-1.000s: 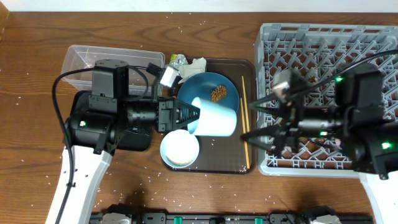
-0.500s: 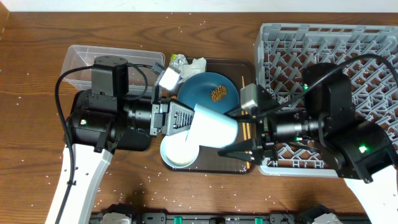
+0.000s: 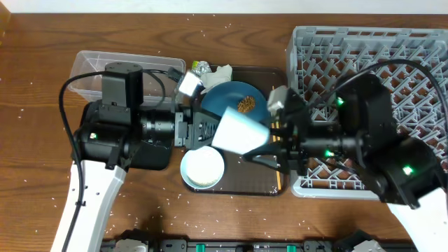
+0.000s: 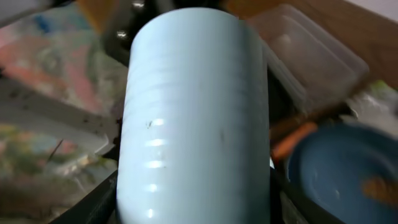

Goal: Sort waste into correct bins and load items into the dishwasher rack
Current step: 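Place the light-blue cup into the dish rack with right gripper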

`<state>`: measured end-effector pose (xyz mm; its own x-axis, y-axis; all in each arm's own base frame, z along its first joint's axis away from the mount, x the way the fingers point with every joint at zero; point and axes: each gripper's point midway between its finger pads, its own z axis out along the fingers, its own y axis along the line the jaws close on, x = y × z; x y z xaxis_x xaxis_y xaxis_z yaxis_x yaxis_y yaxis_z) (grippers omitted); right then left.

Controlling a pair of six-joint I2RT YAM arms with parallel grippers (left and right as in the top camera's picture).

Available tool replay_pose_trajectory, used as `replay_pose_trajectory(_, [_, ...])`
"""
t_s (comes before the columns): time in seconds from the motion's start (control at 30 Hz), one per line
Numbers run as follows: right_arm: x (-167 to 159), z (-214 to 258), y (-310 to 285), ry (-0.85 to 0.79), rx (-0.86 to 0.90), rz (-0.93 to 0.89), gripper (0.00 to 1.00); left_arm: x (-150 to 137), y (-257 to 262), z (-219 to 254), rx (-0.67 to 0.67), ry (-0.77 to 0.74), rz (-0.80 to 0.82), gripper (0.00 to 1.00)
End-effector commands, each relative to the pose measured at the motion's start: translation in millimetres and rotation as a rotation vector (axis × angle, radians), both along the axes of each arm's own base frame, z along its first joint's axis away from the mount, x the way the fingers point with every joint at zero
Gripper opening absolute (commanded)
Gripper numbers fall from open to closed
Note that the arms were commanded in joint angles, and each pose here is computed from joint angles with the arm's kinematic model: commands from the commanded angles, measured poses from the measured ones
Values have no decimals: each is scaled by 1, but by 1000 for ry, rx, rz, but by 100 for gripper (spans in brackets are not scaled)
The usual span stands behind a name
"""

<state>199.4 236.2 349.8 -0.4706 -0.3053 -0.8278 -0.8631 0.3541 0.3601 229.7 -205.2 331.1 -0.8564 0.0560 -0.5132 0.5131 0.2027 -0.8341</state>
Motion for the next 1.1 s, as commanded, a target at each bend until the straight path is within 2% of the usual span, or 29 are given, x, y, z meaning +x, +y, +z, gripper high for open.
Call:
replay_pose_trajectory(0.0, [33,-6,-46,68,-65,-331,47,17,5,-12,106,-37,109,100])
replay_pose_trajectory(0.13, [44,-21,-101,129,-138,-566,52,21,9,-20,146,-16,144,98])
replay_pose_trajectory(0.27, [56,-43,-172,203,-253,-876,52,21,15,-36,212,43,188,98])
replay_pose_trajectory(0.4, [55,-64,-238,295,-368,-1154,55,18,20,-47,259,90,213,98])
replay_pose_trajectory(0.53, [45,-86,-279,445,-429,-1338,56,17,20,-48,261,98,212,98])
replay_pose_trajectory(0.73, [34,-120,-300,656,-519,-1380,56,15,21,-49,266,114,210,98])
replay_pose_trajectory(0.9, [38,-149,-310,788,-617,-1362,54,14,21,-50,267,118,210,98])
replay_pose_trajectory(1.07, [50,-168,-297,879,-583,-1261,55,13,21,-51,271,129,208,98])
